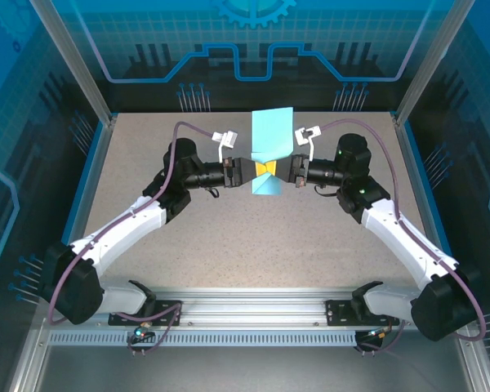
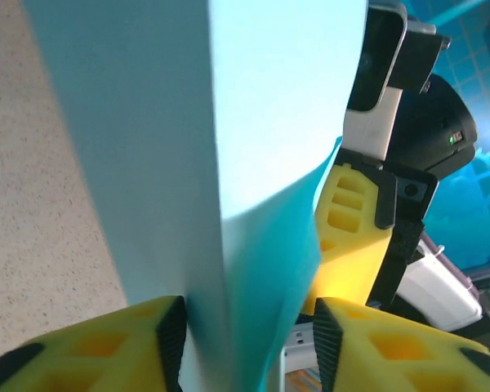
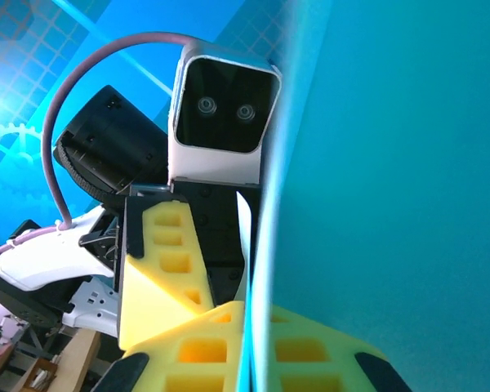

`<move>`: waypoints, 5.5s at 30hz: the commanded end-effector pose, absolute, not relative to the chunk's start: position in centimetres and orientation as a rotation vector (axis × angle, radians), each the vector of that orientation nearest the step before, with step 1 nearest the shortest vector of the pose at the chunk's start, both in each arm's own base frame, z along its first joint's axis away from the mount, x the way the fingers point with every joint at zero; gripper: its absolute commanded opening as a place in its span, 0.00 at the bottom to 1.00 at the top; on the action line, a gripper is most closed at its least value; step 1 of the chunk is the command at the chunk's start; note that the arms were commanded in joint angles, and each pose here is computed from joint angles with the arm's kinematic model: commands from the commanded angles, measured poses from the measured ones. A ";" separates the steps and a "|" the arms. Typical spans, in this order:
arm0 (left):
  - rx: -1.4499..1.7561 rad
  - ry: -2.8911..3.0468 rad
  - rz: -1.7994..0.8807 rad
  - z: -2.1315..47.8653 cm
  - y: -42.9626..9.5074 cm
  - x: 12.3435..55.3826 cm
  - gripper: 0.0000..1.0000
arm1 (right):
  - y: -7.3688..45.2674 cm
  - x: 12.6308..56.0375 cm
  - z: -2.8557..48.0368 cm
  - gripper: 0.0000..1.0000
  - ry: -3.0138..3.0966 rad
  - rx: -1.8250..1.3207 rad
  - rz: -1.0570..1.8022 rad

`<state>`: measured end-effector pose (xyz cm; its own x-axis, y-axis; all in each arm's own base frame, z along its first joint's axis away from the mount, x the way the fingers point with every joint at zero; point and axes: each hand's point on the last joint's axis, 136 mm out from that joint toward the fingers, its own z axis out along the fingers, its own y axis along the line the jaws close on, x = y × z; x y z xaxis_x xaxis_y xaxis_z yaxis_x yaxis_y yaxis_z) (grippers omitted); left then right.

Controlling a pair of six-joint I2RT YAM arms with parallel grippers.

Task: Fold a paper plane with a square sheet of paper (fold left side to right side)
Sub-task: Turn over the paper at the center of the table, then third fold the triangle at the center of the table.

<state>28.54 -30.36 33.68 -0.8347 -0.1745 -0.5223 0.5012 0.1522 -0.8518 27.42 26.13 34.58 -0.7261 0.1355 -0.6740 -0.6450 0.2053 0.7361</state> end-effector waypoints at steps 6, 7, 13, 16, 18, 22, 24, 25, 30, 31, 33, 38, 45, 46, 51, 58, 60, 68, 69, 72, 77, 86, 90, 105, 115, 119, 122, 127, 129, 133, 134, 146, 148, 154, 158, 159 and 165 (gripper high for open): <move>0.363 1.873 -1.719 35.2 -30.3 27.9 0.24 | 26.0 27.2 34.4 0.09 1.844 -0.458 1.596; 0.362 1.875 -1.717 35.1 -30.2 27.9 0.22 | 25.9 27.3 34.4 0.09 1.846 -0.454 1.596; 0.354 1.892 -1.694 34.6 -29.9 27.7 0.08 | 25.2 27.4 33.9 0.12 1.859 -0.422 1.581; 0.347 1.903 -1.681 34.3 -29.8 27.6 0.03 | 24.8 27.4 33.7 0.15 1.865 -0.401 1.572; 0.346 1.915 -1.671 34.0 -29.7 27.6 0.00 | 24.4 27.4 33.5 0.18 1.873 -0.387 1.559; 0.318 2.000 -1.575 32.4 -29.2 27.7 0.00 | 23.0 27.4 32.8 0.31 1.920 -0.347 1.468; 0.319 2.106 -1.417 30.5 -28.8 27.6 0.00 | 21.5 27.6 31.6 0.42 1.996 -0.294 1.343; 0.326 2.185 -1.305 29.1 -28.5 27.4 0.00 | 20.5 27.7 30.8 0.46 2.047 -0.256 1.262; 0.356 2.497 -0.742 23.0 -26.2 26.8 0.00 | 13.6 27.8 25.5 0.55 2.348 -0.044 0.748; 0.365 2.538 -0.636 21.9 -25.7 26.7 0.00 | 12.3 27.7 24.7 0.58 2.388 -0.007 0.655; 0.385 2.598 -0.391 20.5 -24.4 26.4 0.00 | 9.1 27.0 22.8 0.65 2.475 0.083 0.449; 0.348 2.654 0.159 18.6 -21.8 26.2 0.00 | 3.8 25.2 19.8 0.87 2.578 0.255 0.137; 0.244 2.671 0.693 16.0 -20.2 26.2 0.00 | 1.7 24.0 18.3 1.00 2.577 0.361 0.076; 0.245 2.685 0.741 15.2 -20.3 26.2 0.00 | 1.7 24.0 18.2 1.00 2.573 0.362 0.077; 0.263 2.769 0.881 10.8 -21.1 25.8 0.00 | 1.6 24.0 18.2 1.00 2.572 0.345 0.092; 0.309 2.916 0.855 6.9 -23.2 24.9 0.00 | 2.1 24.1 17.3 1.00 2.600 0.325 0.138; 0.319 2.989 0.799 5.6 -24.2 24.3 0.00 | 2.3 24.1 17.1 1.00 2.602 0.324 0.159; 0.352 3.156 0.561 2.9 -27.8 24.5 0.00 | 3.0 23.7 16.7 1.00 2.611 0.325 0.222; 0.348 3.170 0.535 2.8 -28.1 24.7 0.01 | 3.1 23.6 16.6 1.00 2.615 0.325 0.232; 0.328 3.214 0.428 2.4 -28.9 24.9 0.05 | 3.5 23.4 16.1 1.00 2.624 0.327 0.262; 0.307 3.261 0.249 2.5 -30.3 25.0 0.20 | 4.2 23.0 14.9 1.00 2.656 0.332 0.321; 0.264 3.228 -0.293 6.8 -33.6 25.8 0.47 | 6.4 23.0 14.1 1.00 2.691 0.288 0.475; 0.270 3.115 -0.466 10.4 -33.2 26.6 0.55 | 8.9 23.7 13.7 0.99 2.676 0.223 0.615; -0.213 2.879 -0.911 10.1 -22.2 27.5 0.68 | 23.4 28.2 10.7 0.38 2.710 -0.129 0.870; -0.272 2.947 -1.026 6.1 -22.6 26.2 0.69 | 28.5 32.4 5.7 0.24 2.817 -0.180 0.828; -0.286 2.983 -1.014 4.8 -22.6 26.0 0.69 | 29.3 33.4 4.1 0.23 2.848 -0.184 0.810; -0.292 3.002 -1.018 4.2 -22.7 25.9 0.69 | 28.6 33.6 2.6 0.22 2.898 -0.188 0.717; -0.301 3.025 -1.040 3.5 -23.1 25.6 0.69 | 27.5 32.9 0.8 0.22 2.951 -0.195 0.643; -0.304 3.032 -1.060 3.2 -23.3 25.6 0.69 | 27.2 32.6 0.1 0.22 2.969 -0.202 0.624; -0.317 3.038 -1.106 2.9 -23.8 25.5 0.68 | 27.1 32.2 -0.3 0.21 2.976 -0.206 0.634; -0.315 3.041 -1.110 2.9 -24.0 25.4 0.67 | 27.1 32.1 -0.3 0.21 2.975 -0.207 0.638; -0.316 3.055 -1.086 2.8 -24.3 25.3 0.39 | 27.0 32.1 -0.1 0.22 2.956 -0.228 0.636; -0.325 3.061 -1.075 2.9 -24.2 25.1 0.28 | 26.9 32.4 0.5 0.24 2.926 -0.235 0.634; -0.395 3.059 -1.085 3.6 -24.1 24.8 0.09 | 26.4 33.1 4.2 0.41 2.763 -0.301 0.613; -0.442 3.055 -1.108 4.2 -24.3 24.7 0.07 | 25.9 31.8 6.9 0.55 2.647 -0.403 0.563; -0.452 3.053 -1.118 4.3 -24.3 24.7 0.06 | 25.8 31.0 7.4 0.58 2.624 -0.440 0.547; -0.503 3.061 -1.170 4.7 -24.8 24.5 0.03 | 26.0 24.7 8.2 0.78 2.508 -0.648 0.488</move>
